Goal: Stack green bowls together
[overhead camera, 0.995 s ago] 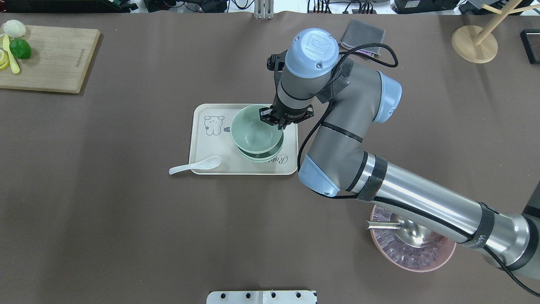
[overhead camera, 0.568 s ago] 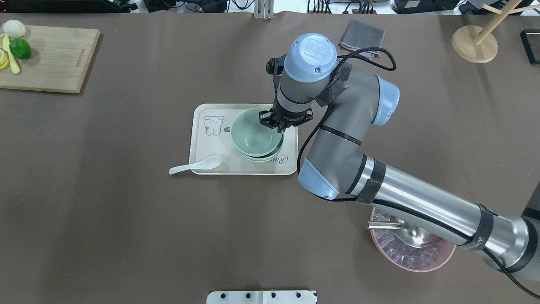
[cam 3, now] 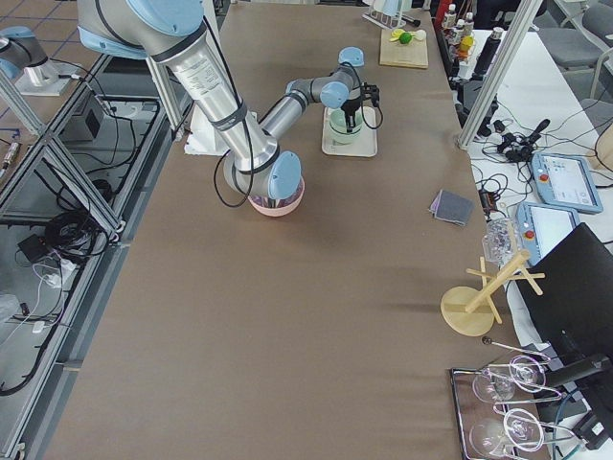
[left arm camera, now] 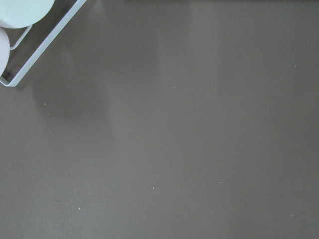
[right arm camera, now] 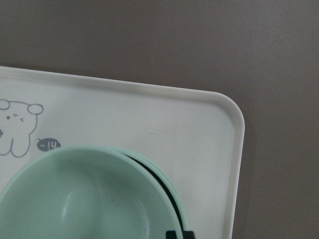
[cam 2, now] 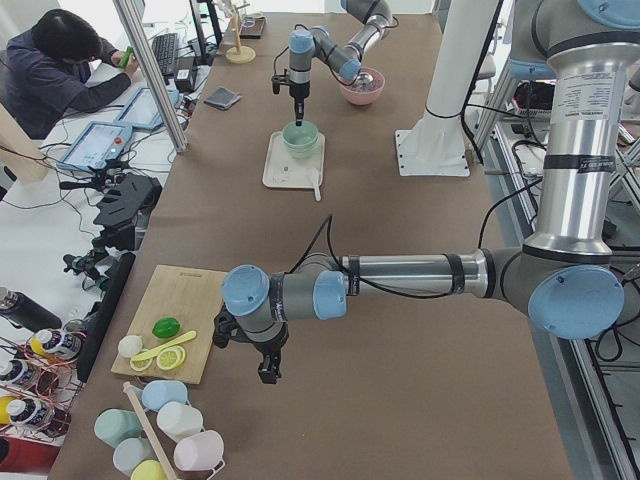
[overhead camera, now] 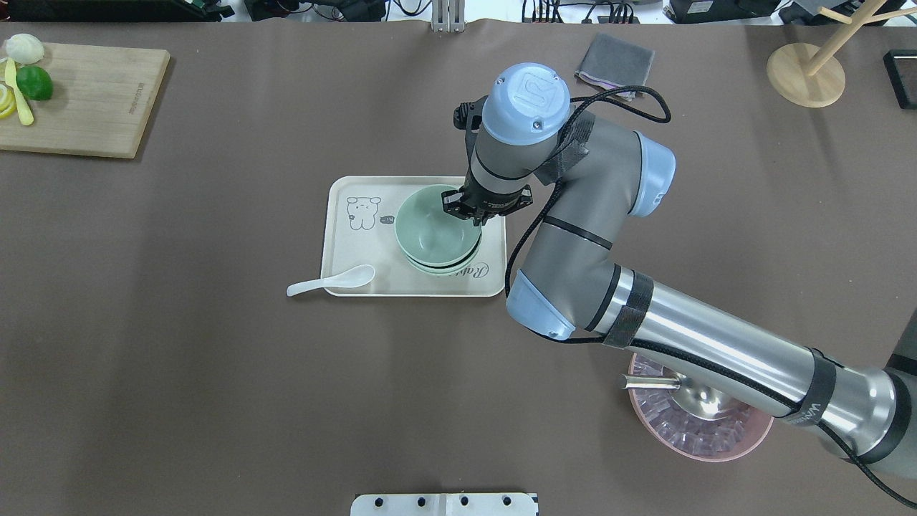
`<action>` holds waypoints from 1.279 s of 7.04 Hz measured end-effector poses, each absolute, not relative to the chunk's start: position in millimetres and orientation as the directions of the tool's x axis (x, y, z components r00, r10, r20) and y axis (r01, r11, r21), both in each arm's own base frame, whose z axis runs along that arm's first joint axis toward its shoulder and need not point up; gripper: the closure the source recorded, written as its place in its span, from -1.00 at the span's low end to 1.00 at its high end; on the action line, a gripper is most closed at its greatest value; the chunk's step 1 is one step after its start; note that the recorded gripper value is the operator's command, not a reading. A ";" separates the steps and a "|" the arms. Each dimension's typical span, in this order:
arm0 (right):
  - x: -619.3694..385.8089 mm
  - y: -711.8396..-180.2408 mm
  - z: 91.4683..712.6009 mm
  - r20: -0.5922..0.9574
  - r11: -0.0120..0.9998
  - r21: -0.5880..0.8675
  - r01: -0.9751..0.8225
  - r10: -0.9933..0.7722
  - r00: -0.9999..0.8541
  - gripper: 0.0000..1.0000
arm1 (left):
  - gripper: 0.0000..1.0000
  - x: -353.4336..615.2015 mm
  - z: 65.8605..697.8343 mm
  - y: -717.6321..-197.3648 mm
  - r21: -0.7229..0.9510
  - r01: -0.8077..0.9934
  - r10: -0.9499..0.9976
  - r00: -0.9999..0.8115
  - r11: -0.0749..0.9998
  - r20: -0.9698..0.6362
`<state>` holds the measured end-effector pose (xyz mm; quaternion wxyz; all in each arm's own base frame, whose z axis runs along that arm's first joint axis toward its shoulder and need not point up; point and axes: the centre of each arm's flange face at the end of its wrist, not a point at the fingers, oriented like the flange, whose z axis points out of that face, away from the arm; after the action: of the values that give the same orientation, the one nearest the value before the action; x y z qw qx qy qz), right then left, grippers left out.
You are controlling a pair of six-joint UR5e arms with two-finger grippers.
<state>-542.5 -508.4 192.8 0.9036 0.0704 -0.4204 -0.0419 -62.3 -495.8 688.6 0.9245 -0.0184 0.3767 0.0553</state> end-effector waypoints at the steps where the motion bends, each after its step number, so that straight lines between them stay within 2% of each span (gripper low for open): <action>1: -542.6 -508.6 193.1 0.753 0.986 0.163 0.016 -0.135 0.644 -0.31 | -0.97 -62.3 688.3 -495.9 0.008 -0.116 0.088 0.710 0.993 -0.698; 2: -543.8 -507.4 193.1 0.753 0.986 0.164 0.017 -0.137 0.644 -0.97 | -0.97 -62.3 688.2 -495.9 0.008 -0.116 0.088 0.710 0.993 -0.698; 6: -553.6 -500.7 191.3 0.749 0.981 0.176 -0.074 -0.085 0.657 -1.00 | -0.97 -61.7 687.7 -496.0 0.008 -0.117 0.089 0.710 0.993 -0.698; 9: -523.5 -526.6 194.8 0.729 0.981 0.181 -0.065 -0.089 0.679 -1.00 | -0.97 -62.0 685.7 -496.2 0.011 -0.115 0.090 0.708 0.993 -0.701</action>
<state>-523.5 -526.6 194.8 0.9112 0.0964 -0.4005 -0.0066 -62.0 -496.2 685.7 0.9238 -0.0169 0.3783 0.0556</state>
